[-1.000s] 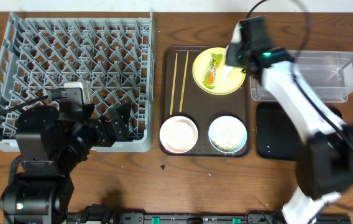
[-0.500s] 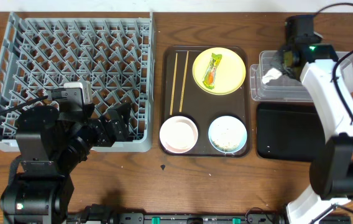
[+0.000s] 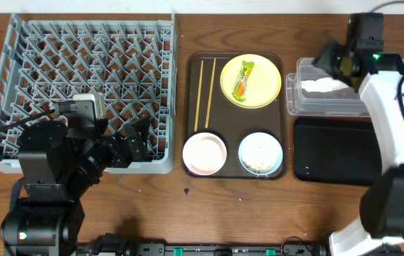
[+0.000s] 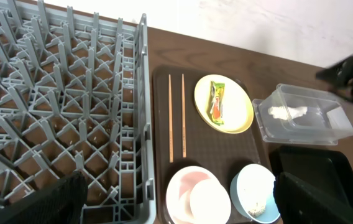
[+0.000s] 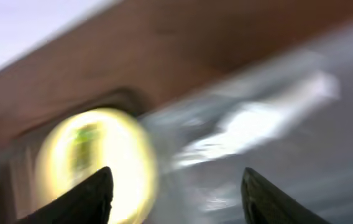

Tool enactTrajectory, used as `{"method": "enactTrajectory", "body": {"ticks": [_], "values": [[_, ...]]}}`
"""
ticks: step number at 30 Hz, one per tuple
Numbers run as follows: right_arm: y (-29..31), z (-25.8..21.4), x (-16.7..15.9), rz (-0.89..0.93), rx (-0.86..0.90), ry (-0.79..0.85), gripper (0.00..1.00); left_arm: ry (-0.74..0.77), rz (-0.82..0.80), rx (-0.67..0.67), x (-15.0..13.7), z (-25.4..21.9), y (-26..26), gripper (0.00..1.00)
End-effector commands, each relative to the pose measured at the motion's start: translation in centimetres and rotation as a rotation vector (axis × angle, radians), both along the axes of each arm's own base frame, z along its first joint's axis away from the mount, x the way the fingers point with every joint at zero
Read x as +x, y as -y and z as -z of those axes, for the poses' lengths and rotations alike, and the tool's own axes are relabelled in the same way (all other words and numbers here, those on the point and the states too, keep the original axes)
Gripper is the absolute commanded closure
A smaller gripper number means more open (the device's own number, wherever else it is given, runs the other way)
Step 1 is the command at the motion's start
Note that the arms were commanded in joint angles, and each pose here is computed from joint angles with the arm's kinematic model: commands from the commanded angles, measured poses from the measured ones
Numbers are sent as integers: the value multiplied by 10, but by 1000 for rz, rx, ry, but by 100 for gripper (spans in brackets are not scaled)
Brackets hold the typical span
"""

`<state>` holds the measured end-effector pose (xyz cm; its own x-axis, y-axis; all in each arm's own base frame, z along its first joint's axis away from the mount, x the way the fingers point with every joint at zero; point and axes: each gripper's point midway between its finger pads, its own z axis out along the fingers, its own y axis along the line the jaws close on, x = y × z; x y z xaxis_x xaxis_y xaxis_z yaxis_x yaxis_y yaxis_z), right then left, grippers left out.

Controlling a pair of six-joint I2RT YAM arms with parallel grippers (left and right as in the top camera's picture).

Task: Sort waste into correct bins and load items into the dishwasher
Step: 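Release the tissue in the bin and return to the yellow plate, then grasp the green snack wrapper and drop it into the clear bin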

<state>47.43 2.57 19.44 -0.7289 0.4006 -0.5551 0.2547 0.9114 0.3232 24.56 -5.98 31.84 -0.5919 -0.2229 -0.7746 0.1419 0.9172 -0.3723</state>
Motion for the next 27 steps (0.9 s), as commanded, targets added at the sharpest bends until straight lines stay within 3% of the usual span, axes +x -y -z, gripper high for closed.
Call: {"method": "enactTrajectory", "body": {"ticks": [1, 6, 11, 19, 21, 24, 27], "values": [[-98, -21, -20, -429, -6, 77, 40, 25, 9, -11, -1, -11, 2, 4], [-142, 23, -18, -459, -180, 19, 46, 25, 9, -11, -1, -11, 2, 4], [-172, 95, 14, -446, -307, 18, 46, 25, 9, -11, -1, -11, 2, 4], [-168, 185, 29, -392, -321, -69, 51, 25, 9, -11, -1, -11, 2, 4], [-166, 198, 24, -397, -329, -103, 65, 25, 9, -11, -1, -11, 2, 4], [-163, 197, 18, -401, -335, -131, 99, 25, 9, -11, -1, -11, 2, 3], [-158, 163, 15, -364, -307, -115, 99, 25, 9, -11, -1, -11, 2, 4]]}}
